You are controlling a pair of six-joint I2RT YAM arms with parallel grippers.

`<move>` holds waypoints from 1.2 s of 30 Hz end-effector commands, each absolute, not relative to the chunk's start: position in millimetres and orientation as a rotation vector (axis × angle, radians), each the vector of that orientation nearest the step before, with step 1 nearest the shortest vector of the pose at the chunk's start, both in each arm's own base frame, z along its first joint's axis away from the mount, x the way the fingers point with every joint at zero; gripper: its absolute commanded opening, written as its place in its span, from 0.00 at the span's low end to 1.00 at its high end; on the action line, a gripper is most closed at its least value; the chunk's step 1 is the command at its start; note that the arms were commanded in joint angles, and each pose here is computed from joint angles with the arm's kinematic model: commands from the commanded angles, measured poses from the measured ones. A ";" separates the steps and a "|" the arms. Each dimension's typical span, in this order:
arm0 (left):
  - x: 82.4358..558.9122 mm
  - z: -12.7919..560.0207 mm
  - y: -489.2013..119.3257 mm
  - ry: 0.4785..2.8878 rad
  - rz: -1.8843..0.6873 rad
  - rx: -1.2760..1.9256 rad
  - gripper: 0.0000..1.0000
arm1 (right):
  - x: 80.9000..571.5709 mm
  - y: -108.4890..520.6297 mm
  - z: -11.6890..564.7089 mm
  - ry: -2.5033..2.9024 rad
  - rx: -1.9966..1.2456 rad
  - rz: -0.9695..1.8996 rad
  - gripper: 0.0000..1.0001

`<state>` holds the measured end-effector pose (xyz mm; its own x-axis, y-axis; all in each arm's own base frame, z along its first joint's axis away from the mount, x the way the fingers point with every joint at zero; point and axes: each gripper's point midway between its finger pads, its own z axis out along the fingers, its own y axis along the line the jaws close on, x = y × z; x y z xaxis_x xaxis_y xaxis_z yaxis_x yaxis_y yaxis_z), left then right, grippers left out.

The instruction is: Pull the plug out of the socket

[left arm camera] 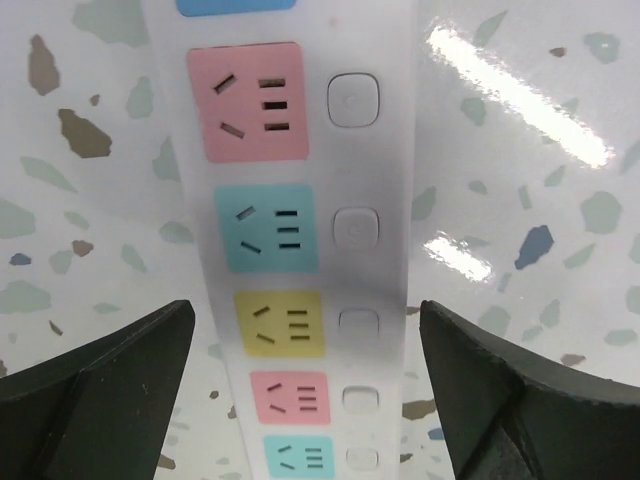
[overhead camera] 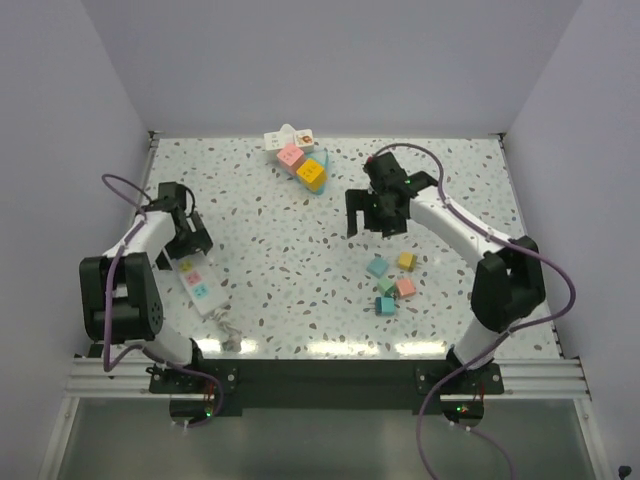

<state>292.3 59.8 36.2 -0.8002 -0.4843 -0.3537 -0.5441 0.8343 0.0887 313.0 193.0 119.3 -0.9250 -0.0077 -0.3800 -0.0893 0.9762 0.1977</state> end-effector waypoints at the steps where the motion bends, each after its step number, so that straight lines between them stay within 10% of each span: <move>1: 300.6 78.6 64.0 2.605 0.256 -0.760 1.00 | 353.7 222.7 145.0 2.633 -0.241 0.393 0.98; 13: 338.0 173.1 1.4 2.313 -0.296 -0.572 1.00 | 493.2 296.3 147.6 2.259 -0.596 0.180 0.99; 26: 333.6 122.7 -17.1 2.353 -0.423 -0.559 0.97 | 563.7 338.8 119.5 2.069 -0.600 0.144 0.99; 32: 375.1 131.9 -54.1 2.253 -0.652 -0.504 0.60 | 576.1 342.3 123.7 2.009 -0.581 0.109 0.99; 36: 372.6 94.9 -71.0 2.407 -0.621 -0.569 0.02 | 573.8 346.5 116.1 2.023 -0.594 0.136 0.99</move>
